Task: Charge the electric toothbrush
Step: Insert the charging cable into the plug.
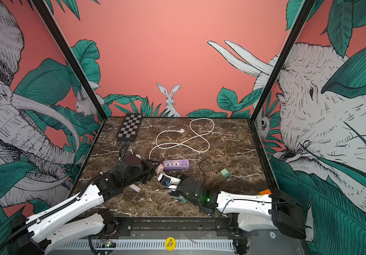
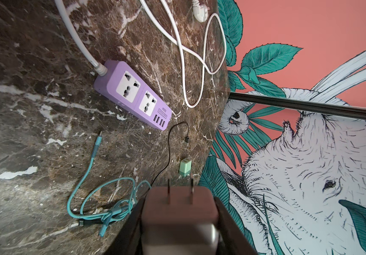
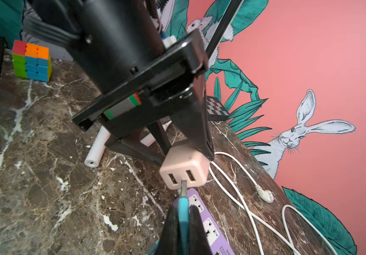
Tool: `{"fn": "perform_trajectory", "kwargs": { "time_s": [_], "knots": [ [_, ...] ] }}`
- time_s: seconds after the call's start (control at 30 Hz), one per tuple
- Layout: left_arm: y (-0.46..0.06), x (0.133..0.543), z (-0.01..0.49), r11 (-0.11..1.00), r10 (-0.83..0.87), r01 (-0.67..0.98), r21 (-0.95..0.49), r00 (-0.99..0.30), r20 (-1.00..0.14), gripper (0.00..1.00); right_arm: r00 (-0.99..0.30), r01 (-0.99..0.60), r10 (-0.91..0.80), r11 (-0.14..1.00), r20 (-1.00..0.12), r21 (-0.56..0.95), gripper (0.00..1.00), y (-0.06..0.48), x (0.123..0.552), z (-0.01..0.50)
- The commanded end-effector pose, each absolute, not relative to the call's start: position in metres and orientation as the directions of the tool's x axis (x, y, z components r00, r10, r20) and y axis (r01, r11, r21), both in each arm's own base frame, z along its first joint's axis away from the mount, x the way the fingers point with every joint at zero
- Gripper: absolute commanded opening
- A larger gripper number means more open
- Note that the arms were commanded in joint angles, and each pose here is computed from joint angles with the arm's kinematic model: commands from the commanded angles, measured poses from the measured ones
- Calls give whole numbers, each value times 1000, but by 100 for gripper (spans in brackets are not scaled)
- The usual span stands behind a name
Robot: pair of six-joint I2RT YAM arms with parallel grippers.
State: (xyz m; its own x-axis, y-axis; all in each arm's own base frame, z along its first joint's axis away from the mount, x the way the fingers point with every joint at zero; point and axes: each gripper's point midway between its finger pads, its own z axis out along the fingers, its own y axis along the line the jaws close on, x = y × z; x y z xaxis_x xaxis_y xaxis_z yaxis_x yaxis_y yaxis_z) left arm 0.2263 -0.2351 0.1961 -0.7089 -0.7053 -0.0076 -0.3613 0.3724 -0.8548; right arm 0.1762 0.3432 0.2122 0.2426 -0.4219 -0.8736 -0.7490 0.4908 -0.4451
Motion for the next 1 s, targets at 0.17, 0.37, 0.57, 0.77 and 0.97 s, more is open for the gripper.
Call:
{"fn": "perform_trajectory", "kwargs": {
  "time_s": [0.17,0.37,0.57,0.77,0.97],
  "knots": [
    [-234,231,203,321,-725,-368,-873,-688,23,0,168,-752,-376,549,-911,-366,0,340,179,214],
    [-235,231,203,316,-726,-370,-874,-688,28,0,140,-762,-304,575,-942,-298,0,341,177,220],
    [-234,235,202,295,-738,-352,-888,-674,22,0,18,-785,-181,606,-983,-126,0,347,177,227],
    [-227,245,207,254,-767,-257,-932,-641,-33,0,-210,-780,122,577,-970,241,0,335,183,241],
    [-225,251,211,187,-788,-166,-968,-614,-47,0,-415,-725,338,439,-845,531,0,325,192,249]
  ]
}}
